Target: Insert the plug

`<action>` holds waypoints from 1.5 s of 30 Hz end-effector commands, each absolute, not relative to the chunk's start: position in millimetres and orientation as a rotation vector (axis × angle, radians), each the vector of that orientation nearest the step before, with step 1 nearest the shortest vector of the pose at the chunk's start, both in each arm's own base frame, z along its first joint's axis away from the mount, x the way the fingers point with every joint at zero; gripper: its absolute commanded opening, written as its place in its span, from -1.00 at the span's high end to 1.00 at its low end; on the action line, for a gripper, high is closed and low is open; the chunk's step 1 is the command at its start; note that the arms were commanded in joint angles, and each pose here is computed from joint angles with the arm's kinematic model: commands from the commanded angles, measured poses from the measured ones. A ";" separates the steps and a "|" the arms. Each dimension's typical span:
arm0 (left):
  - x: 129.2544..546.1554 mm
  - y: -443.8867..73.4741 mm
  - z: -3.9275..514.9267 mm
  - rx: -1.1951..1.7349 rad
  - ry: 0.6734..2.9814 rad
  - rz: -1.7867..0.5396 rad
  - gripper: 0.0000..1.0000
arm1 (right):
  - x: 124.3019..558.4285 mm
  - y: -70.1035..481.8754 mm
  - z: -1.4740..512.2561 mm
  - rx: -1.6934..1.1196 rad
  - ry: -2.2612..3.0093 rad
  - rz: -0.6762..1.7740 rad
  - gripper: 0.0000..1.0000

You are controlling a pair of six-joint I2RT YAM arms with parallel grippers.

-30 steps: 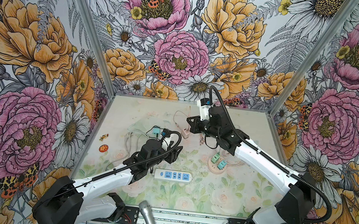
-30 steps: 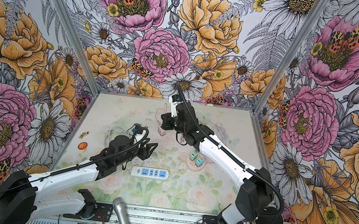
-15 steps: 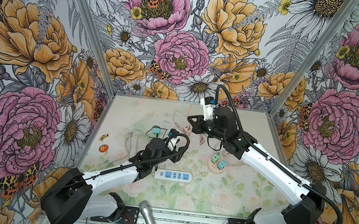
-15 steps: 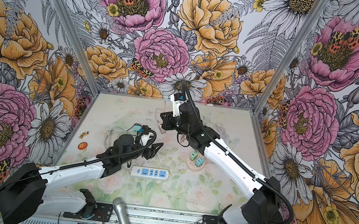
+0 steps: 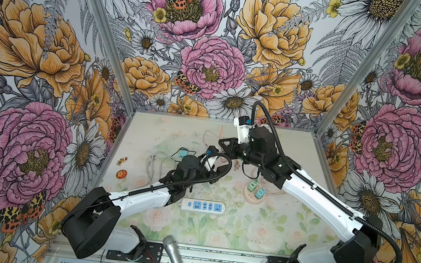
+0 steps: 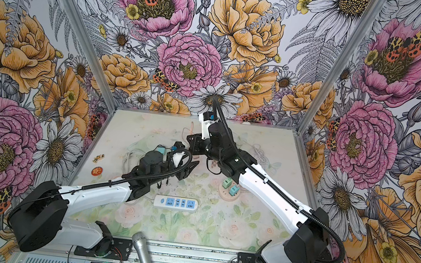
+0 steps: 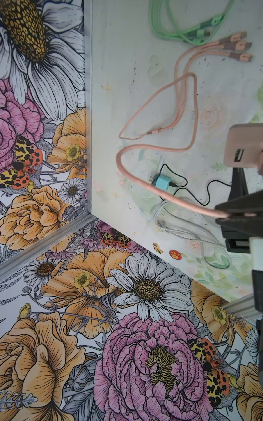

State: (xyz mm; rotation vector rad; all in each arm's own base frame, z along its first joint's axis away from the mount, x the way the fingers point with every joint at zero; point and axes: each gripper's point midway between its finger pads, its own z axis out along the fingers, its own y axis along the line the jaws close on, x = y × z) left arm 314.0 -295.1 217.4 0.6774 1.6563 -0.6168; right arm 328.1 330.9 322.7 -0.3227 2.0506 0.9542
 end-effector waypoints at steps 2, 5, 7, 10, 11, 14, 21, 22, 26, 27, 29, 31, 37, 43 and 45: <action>314.9 -303.9 241.6 0.682 1.556 -0.629 -0.23 | 316.4 327.3 348.5 -0.319 1.988 1.010 1.00; 316.8 -299.9 242.7 0.669 1.552 -0.598 -0.23 | 315.5 326.9 349.1 -0.319 1.989 1.018 1.00; 317.9 -295.7 242.0 0.663 1.550 -0.567 -0.23 | 314.3 325.8 351.2 -0.319 1.984 1.019 1.00; 318.2 -290.3 240.5 0.674 1.542 -0.519 -0.23 | 312.9 323.4 354.0 -0.316 1.979 1.019 1.00; 318.4 -288.3 240.3 0.680 1.538 -0.503 -0.24 | 312.1 322.7 354.8 -0.317 1.978 1.018 1.00; 321.5 -280.5 239.0 0.683 1.543 -0.481 -0.24 | 310.7 319.6 358.2 -0.314 1.971 1.016 1.00; 323.1 -262.8 241.9 0.693 1.529 -0.440 -0.25 | 308.2 314.3 361.2 -0.308 1.971 1.012 1.00; 323.2 -262.1 242.1 0.702 1.526 -0.439 -0.25 | 307.9 314.0 361.2 -0.308 1.972 1.012 1.00; 320.8 -269.1 240.7 0.741 1.507 -0.486 -0.25 | 304.9 316.1 361.2 -0.319 1.978 1.036 1.00; 319.8 -272.4 239.5 0.753 1.503 -0.503 -0.25 | 303.4 317.5 361.5 -0.326 1.979 1.046 1.00; 318.8 -278.2 238.9 0.765 1.499 -0.532 -0.24 | 302.5 318.9 361.7 -0.332 1.981 1.057 1.00; 317.4 -282.5 238.3 0.777 1.496 -0.543 -0.24 | 302.9 319.5 361.3 -0.334 1.984 1.061 1.00; 310.7 -288.4 240.4 0.798 1.478 -0.567 -0.06 | 306.1 319.0 357.5 -0.325 1.997 1.061 1.00; 302.3 -287.9 248.3 0.794 1.453 -0.558 0.06 | 307.6 320.6 353.1 -0.323 2.011 1.068 1.00; 299.4 -287.5 253.6 0.795 1.440 -0.556 0.13 | 308.6 321.0 351.2 -0.320 2.017 1.068 1.00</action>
